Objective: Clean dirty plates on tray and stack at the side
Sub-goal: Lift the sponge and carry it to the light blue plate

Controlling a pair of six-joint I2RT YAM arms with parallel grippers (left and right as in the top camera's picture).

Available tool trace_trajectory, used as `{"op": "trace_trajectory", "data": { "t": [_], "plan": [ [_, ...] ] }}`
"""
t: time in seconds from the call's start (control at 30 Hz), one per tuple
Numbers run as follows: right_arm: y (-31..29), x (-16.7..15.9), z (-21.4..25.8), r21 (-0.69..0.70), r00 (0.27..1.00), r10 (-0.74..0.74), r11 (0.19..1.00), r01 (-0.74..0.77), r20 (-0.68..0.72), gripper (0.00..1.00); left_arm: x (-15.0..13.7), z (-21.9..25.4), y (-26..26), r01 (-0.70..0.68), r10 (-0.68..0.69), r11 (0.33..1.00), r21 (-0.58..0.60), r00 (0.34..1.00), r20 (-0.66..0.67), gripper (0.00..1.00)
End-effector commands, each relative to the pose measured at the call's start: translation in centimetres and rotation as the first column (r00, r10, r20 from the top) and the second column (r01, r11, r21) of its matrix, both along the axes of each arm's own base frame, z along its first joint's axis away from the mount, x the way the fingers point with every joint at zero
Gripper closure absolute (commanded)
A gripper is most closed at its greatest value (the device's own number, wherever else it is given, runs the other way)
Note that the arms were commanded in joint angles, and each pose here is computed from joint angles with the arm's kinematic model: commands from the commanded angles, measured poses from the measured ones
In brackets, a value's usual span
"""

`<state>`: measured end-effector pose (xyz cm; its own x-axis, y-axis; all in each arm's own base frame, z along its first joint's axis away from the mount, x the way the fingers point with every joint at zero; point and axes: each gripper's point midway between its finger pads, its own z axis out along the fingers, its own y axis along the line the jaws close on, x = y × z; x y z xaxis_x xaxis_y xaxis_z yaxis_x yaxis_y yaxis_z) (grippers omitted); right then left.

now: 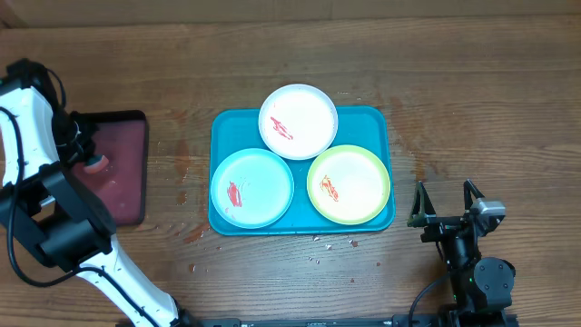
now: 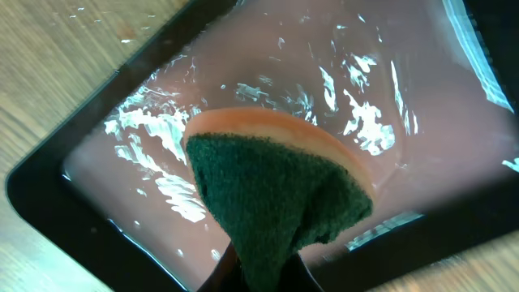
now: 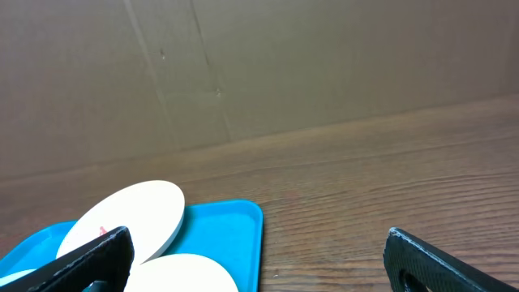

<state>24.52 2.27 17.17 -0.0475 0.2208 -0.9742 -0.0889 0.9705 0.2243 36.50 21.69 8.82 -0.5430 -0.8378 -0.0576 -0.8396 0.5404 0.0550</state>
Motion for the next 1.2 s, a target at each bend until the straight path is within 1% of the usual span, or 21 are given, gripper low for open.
{"op": "trace_trajectory", "data": {
  "t": [0.0,0.1,0.2,0.33,0.4,0.5,0.67,0.73,0.8,0.83,0.87,0.93,1.07,1.1,1.17],
  "plan": [
    [0.2,0.0,-0.2,-0.004,1.0,0.008,1.0,-0.008,0.003,0.0,1.7,2.8,-1.5,0.07,-0.062,0.996,-0.061,0.991,0.121,0.96],
    [0.2,0.0,-0.2,-0.004,1.0,0.008,1.0,-0.008,0.003,0.0,1.4,1.5,-1.3,0.069,-0.064,0.996,-0.05,0.993,0.095,0.96],
    [0.2,0.0,-0.2,-0.004,1.0,0.008,1.0,-0.008,0.003,0.0,0.9,-1.7,-0.9,0.065,-0.063,0.998,-0.021,0.996,0.07,0.96],
    [0.2,0.0,-0.2,-0.004,1.0,0.008,1.0,-0.008,0.003,0.0,0.0,-5.8,-2.1,0.073,-0.068,0.995,-0.071,0.995,0.067,0.96],
    [0.2,0.0,-0.2,-0.004,1.0,0.008,1.0,-0.008,0.003,0.0,-0.2,-5.8,-2.1,0.11,-0.105,0.991,-0.076,0.992,0.066,0.96],
    [0.2,0.0,-0.2,-0.004,1.0,0.008,1.0,-0.008,0.003,0.0,0.6,-2.6,-1.7,0.158,-0.153,0.986,-0.055,0.984,0.089,0.96],
    [0.2,0.0,-0.2,-0.004,1.0,0.008,1.0,-0.008,0.003,0.0,1.4,6.4,-1.6,0.17,-0.17,0.985,0.015,0.969,0.177,0.96],
    [0.2,0.0,-0.2,-0.004,1.0,0.008,1.0,-0.008,0.003,0.0,1.4,8.6,-1.6,0.167,-0.177,0.984,0.062,0.962,0.209,0.95],
    [0.2,0.0,-0.2,-0.004,1.0,0.008,1.0,-0.008,0.003,0.0,1.0,9.2,-0.9,0.135,-0.156,0.984,0.114,0.968,0.195,0.96],
    [0.2,0.0,-0.2,-0.004,1.0,0.008,1.0,-0.008,0.003,0.0,0.5,8.9,-0.4,0.11,-0.132,0.985,0.135,0.977,0.17,0.96],
    [0.2,0.0,-0.2,-0.004,1.0,0.009,1.0,-0.008,0.003,0.0,-0.3,7.3,-0.1,0.058,-0.074,0.99,0.133,0.99,0.122,0.96],
    [0.2,0.0,-0.2,-0.004,1.0,0.008,1.0,-0.008,0.003,0.0,-1.2,4.1,-0.6,0.017,-0.023,0.996,0.089,0.997,0.068,0.96],
    [0.2,0.0,-0.2,-0.004,1.0,0.009,1.0,-0.008,0.003,0.0,-2.6,-2.0,-2.3,0.019,-0.019,1.0,-0.004,1.0,-0.022,0.96],
    [0.2,0.0,-0.2,-0.004,1.0,0.008,1.0,-0.008,0.003,0.0,-2.9,-3.1,-2.6,0.018,-0.019,0.999,-0.026,0.999,-0.041,0.96],
    [0.2,0.0,-0.2,-0.004,1.0,0.008,1.0,-0.008,0.003,0.0,-3.1,-3.4,-3.1,0.021,-0.024,0.998,-0.057,0.998,-0.051,0.96]
  ]
}}
